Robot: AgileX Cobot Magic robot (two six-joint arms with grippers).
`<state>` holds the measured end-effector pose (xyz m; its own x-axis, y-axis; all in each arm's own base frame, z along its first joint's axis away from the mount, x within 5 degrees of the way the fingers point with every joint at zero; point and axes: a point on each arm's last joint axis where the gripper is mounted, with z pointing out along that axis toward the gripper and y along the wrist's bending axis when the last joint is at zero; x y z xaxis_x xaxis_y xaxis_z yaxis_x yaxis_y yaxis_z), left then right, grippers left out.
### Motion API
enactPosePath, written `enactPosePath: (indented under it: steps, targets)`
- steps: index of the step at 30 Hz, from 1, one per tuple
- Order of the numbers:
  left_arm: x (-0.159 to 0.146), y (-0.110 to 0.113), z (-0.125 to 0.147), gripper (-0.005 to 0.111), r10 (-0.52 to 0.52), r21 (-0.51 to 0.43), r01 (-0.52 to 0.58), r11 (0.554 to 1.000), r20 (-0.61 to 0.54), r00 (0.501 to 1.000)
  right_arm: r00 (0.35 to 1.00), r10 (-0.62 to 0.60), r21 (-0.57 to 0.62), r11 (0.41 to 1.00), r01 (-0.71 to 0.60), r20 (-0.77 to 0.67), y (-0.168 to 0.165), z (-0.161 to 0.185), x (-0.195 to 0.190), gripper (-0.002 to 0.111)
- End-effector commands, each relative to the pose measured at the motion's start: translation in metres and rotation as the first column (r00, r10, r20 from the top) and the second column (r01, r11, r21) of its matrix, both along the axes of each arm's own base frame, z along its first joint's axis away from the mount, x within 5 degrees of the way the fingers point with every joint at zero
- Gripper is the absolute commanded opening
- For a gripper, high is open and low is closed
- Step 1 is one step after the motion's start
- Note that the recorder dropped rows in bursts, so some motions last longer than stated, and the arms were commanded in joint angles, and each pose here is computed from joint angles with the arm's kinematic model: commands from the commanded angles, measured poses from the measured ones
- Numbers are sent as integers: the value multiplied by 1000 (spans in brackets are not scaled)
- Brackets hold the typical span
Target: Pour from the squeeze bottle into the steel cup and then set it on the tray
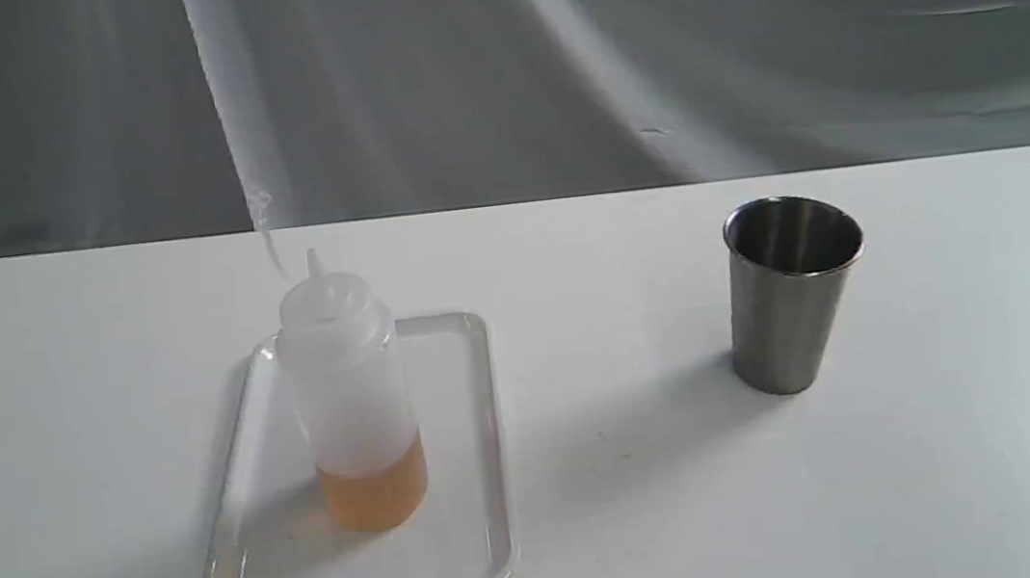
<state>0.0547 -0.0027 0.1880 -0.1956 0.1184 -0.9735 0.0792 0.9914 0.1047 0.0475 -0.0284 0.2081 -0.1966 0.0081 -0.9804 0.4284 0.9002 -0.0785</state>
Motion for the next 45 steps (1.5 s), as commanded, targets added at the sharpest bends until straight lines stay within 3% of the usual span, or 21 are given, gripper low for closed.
enactPosePath:
  steps: [1,10,45]
  targets:
    - [0,0,-1,8,-3,-2,3,1000,7,1000,998,-18,-16,1000,18,-58,-2,-5,-2,0]
    - [0,0,-1,8,-3,-2,3,1000,7,1000,993,-15,5,1000,15,-120,-2,-28,0,0]
    - [0,0,-1,8,-3,-2,3,1000,7,1000,994,-13,3,1000,13,-112,-2,-27,0,0]
